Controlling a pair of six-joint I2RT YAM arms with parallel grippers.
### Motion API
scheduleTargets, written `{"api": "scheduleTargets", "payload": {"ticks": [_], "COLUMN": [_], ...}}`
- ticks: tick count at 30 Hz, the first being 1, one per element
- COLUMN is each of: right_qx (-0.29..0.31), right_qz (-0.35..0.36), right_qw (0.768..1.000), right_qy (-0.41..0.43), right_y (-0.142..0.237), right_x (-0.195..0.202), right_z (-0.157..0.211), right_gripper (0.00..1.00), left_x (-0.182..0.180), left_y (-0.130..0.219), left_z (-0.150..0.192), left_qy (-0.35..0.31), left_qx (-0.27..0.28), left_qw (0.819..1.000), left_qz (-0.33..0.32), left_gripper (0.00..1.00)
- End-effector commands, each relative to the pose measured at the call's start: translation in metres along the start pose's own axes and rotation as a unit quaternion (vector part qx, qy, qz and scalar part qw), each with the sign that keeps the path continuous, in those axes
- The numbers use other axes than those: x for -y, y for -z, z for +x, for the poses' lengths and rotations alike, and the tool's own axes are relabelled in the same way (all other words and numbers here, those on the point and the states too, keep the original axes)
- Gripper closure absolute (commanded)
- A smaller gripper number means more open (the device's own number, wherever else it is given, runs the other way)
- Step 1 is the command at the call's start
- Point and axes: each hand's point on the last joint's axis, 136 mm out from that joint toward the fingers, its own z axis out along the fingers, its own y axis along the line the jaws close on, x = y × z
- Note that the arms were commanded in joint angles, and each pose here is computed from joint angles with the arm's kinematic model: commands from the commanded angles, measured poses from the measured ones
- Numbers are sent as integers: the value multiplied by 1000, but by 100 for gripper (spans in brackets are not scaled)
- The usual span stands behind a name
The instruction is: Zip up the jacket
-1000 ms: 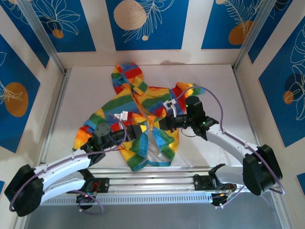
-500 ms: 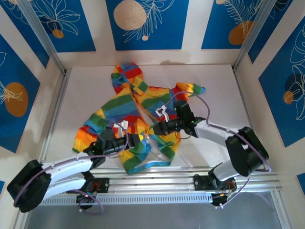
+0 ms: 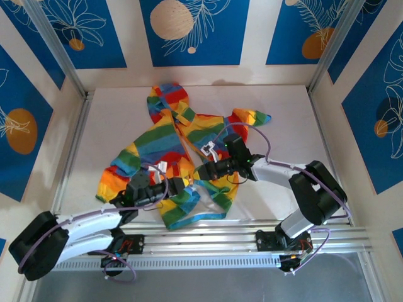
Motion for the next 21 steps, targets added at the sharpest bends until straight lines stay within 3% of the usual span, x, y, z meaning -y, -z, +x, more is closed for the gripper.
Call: {"api": "scheduleTargets", "payload": {"ticks": [1, 13, 21], "right_qx": [2, -8, -8], "right_qz": [-9, -15, -18], "right_qw": [1000, 1000, 1000], "right_qy": [1, 0, 2], "right_y": [-3, -9, -10], "right_x": [-3, -6, -7], "right_z": [-1, 0, 1], "right_gripper": [100, 100, 100], "left_x": [7, 7, 3], "left_y": [5, 9, 10], "left_z": [-6, -12, -9], "left_qy": [-5, 8, 12], "left_qx": [19, 40, 36], "left_qw": [1000, 999, 999], "left_qz": [10, 9, 2], "left_gripper": [73, 82, 82]}}
